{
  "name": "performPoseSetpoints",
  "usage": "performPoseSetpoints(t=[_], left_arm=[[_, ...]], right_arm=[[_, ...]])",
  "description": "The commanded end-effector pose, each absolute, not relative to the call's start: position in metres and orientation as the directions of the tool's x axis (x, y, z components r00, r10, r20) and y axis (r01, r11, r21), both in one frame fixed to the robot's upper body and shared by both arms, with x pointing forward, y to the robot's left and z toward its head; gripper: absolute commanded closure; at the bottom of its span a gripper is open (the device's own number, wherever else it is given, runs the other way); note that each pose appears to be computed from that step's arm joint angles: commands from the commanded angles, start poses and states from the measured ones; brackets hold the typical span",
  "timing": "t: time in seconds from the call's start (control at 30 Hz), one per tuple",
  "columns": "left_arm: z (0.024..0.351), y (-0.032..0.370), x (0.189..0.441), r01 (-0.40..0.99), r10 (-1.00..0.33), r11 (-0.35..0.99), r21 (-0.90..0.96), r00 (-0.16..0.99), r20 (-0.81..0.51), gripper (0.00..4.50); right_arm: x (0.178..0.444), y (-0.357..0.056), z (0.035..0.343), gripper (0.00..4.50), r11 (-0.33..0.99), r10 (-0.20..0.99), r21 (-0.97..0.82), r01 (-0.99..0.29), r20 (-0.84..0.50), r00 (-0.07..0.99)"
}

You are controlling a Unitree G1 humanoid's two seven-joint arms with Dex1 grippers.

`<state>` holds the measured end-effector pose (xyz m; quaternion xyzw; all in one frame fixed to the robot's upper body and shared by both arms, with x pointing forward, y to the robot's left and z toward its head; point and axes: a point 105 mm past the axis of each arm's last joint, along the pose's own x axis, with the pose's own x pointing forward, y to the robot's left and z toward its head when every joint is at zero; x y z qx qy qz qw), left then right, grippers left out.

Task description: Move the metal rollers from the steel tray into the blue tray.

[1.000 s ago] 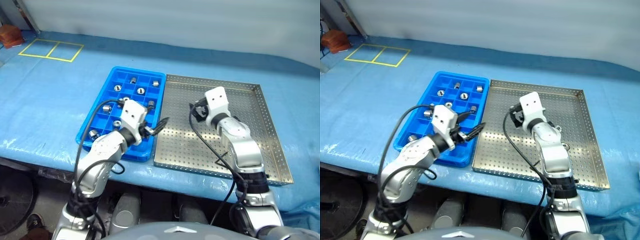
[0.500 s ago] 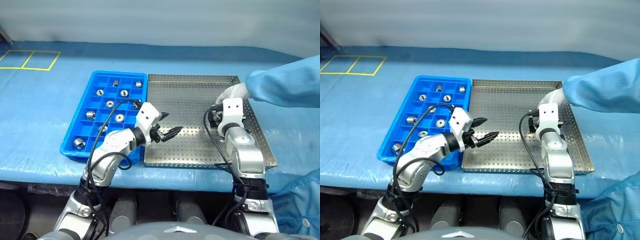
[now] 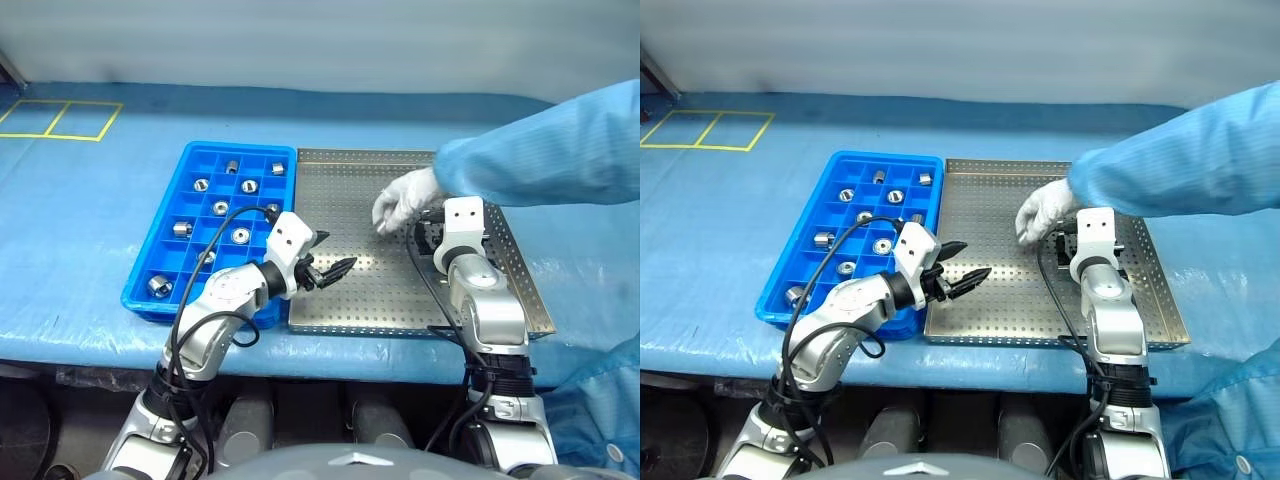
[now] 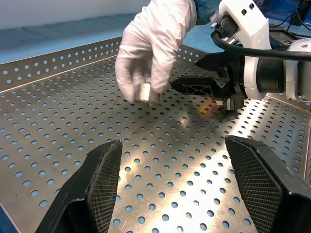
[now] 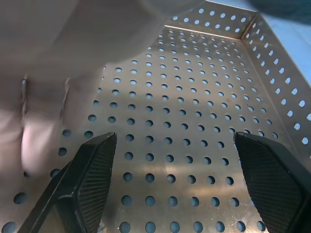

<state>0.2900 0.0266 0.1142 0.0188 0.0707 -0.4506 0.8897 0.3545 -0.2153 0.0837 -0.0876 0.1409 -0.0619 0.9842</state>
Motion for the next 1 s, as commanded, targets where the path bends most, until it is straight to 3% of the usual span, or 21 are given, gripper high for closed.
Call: performPoseSetpoints(t=[0.03, 0.17, 0.3, 0.4, 0.7, 1.0], left_arm=[[0.130, 0.029, 0.291, 0.800, -0.797, 0.600, 0.001, 0.597, -0.092, 0.80], [0.129, 0.041, 0.294, 0.774, -0.770, 0.633, -0.003, 0.630, -0.097, 0.80], [0.126, 0.055, 0.294, 0.745, -0.740, 0.667, -0.005, 0.663, -0.110, 0.80], [0.125, 0.060, 0.293, 0.733, -0.729, 0.680, -0.006, 0.675, -0.115, 0.80], [0.122, 0.062, 0.289, 0.724, -0.720, 0.689, -0.013, 0.683, -0.121, 0.80], [0.119, 0.062, 0.288, 0.725, -0.720, 0.689, -0.018, 0.681, -0.133, 0.80]], right_arm=[[0.356, -0.212, 0.101, 0.43, 0.980, -0.130, -0.174, 0.094, -0.208, 0.969], [0.355, -0.191, 0.104, 0.43, 0.997, -0.005, -0.082, -0.012, -0.207, 0.978], [0.343, -0.147, 0.103, 0.43, 0.963, 0.267, 0.083, -0.254, -0.230, 0.936], [0.326, -0.129, 0.093, 0.43, 0.916, 0.396, 0.073, -0.394, -0.306, 0.866], [0.286, -0.138, 0.072, 0.43, 0.880, 0.353, -0.125, -0.459, -0.475, 0.806], [0.253, -0.150, 0.072, 0.43, 0.870, 0.333, -0.134, -0.475, -0.550, 0.766]])
